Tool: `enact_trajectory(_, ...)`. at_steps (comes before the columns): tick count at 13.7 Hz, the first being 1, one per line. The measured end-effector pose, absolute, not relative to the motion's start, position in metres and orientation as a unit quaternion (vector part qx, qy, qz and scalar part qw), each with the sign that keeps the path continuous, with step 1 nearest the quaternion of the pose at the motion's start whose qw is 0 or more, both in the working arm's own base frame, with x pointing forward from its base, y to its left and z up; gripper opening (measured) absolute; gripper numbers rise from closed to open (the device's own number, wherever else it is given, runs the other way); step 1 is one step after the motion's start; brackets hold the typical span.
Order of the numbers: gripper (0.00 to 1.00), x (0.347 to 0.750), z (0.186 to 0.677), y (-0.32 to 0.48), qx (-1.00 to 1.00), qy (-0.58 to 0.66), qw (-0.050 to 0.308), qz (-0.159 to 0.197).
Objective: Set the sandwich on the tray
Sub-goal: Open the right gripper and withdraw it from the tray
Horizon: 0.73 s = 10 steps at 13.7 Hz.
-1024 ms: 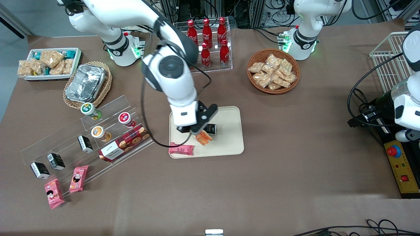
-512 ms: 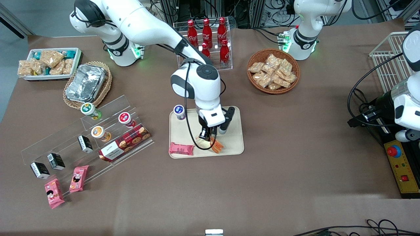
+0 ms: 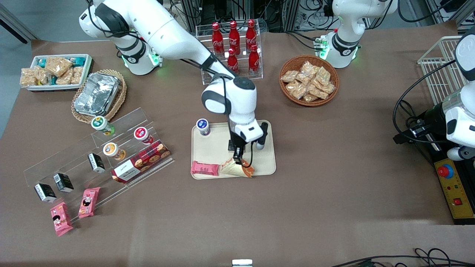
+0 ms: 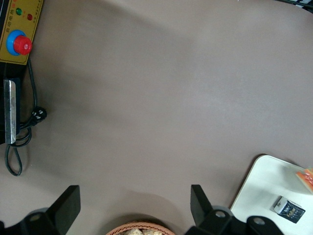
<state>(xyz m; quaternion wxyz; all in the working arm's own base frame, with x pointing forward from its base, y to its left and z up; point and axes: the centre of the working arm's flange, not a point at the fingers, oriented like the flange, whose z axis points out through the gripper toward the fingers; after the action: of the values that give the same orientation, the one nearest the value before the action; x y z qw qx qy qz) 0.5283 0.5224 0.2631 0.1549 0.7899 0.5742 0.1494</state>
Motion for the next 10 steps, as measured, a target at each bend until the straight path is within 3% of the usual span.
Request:
enact_trajectory(7,0.99,0.555,0.294,0.493,0.886,0.45,0.036,0.106)
enact_trajectory(10,1.0,0.574,0.329,0.465,0.908,0.408,0.01,0.097)
